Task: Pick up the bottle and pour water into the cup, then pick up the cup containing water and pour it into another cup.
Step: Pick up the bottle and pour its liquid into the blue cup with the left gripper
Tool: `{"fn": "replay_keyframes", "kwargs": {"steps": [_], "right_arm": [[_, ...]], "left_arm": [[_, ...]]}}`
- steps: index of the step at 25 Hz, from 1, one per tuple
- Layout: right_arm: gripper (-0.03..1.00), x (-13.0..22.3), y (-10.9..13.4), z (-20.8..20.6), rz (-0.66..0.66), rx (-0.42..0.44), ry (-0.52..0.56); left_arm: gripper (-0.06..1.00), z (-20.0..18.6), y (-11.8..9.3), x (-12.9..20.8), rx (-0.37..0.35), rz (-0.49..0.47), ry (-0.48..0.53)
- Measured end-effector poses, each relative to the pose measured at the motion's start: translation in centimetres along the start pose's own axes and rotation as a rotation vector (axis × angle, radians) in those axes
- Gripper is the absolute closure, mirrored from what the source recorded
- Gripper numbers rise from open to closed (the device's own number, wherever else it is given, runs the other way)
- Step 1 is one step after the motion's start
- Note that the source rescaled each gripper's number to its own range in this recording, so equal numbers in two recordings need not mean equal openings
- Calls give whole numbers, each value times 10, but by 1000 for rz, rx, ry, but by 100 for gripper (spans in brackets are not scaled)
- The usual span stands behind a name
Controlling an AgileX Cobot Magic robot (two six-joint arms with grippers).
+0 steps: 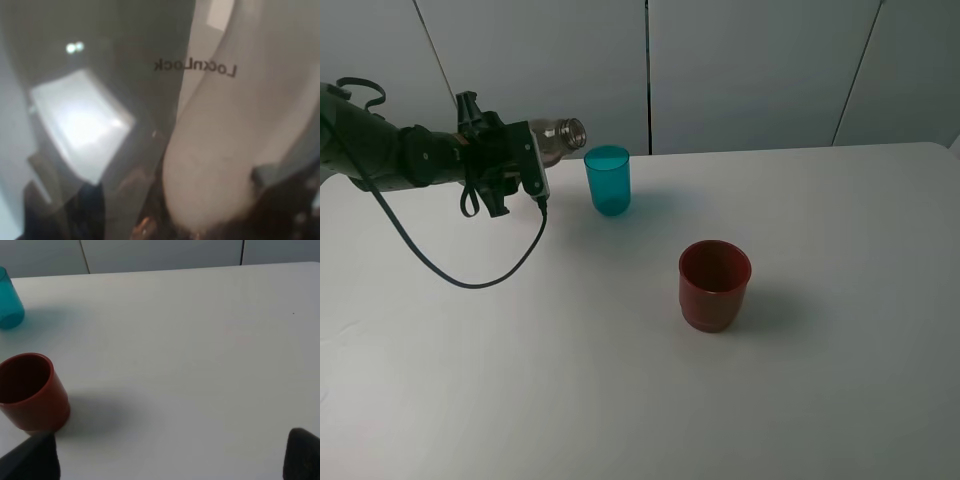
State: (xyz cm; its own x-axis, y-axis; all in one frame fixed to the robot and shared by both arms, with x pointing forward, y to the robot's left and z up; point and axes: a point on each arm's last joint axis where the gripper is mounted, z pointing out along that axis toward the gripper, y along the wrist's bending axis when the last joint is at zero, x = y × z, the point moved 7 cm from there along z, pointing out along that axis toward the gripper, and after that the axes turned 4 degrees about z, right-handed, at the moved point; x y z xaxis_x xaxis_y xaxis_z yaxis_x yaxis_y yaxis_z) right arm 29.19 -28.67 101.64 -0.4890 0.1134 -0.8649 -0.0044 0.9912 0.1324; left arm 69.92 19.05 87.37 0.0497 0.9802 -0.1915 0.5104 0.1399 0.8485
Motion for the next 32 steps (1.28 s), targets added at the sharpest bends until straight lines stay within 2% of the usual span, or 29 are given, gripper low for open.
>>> {"fn": "replay_keyframes", "kwargs": {"steps": [30, 31, 32], "right_arm": [[21, 0, 0, 0, 0, 0, 0], [10, 0, 0, 0, 0, 0, 0], [4, 0, 0, 0, 0, 0, 0]], "left_arm": [[92, 0, 10, 5, -52, 71, 83], [92, 0, 12, 4, -57, 74, 87], [92, -1, 12, 4, -61, 85, 91]]}}
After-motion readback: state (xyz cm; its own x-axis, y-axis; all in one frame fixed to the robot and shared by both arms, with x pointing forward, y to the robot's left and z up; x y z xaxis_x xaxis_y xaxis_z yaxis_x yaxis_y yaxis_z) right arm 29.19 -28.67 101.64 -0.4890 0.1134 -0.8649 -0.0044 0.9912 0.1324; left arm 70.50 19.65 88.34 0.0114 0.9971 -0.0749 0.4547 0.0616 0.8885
